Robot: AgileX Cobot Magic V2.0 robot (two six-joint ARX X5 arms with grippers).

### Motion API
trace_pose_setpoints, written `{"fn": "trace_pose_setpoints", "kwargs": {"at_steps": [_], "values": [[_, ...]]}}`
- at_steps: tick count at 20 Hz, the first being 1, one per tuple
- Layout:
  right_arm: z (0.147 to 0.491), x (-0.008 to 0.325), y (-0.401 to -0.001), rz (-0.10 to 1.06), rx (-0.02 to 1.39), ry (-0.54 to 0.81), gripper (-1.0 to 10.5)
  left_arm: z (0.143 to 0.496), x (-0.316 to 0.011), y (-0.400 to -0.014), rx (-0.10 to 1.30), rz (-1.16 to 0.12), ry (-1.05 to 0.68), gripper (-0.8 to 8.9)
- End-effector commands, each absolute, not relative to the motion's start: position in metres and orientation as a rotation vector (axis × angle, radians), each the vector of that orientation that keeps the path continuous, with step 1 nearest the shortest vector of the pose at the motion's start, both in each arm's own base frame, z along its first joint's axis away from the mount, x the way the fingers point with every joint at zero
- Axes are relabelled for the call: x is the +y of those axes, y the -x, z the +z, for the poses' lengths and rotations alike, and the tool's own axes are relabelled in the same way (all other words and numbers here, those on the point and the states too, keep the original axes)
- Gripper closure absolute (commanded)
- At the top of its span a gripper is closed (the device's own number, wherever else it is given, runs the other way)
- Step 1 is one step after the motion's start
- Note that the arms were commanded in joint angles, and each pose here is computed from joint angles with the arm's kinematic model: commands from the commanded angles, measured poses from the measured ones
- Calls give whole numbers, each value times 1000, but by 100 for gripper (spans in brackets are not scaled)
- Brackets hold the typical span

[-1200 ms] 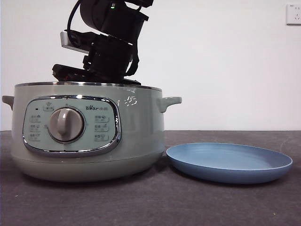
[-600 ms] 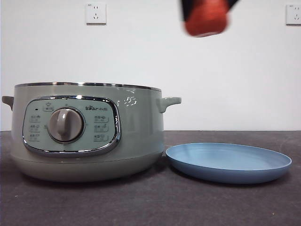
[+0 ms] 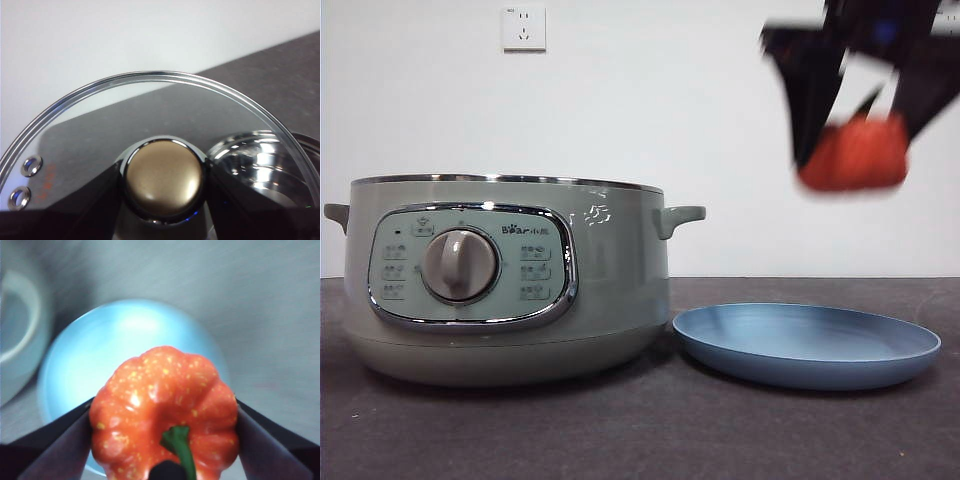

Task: Take the pumpkin out from the steamer,put the pumpkin in the blue plate,close the lid

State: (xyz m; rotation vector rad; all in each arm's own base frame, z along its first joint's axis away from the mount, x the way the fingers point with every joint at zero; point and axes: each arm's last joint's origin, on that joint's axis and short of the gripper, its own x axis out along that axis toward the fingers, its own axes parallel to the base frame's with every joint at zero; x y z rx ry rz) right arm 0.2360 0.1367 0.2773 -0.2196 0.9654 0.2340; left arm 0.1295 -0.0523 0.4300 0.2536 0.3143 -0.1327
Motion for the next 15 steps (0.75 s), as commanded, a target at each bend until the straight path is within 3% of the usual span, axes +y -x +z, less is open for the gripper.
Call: {"fn": "trace_pose_setpoints", "kwargs": {"at_steps": [1,11,15], "values": [[243,141,-239,275,968,187,958,438,-54,-132,254,-136,-240,822],[171,159,-266,286,1114,209,917,437,-57,-137,254,-163,-237,822],[171,159,-266,280,1118,202,575,437,-57,-137,255,-163,-237,822]]}}
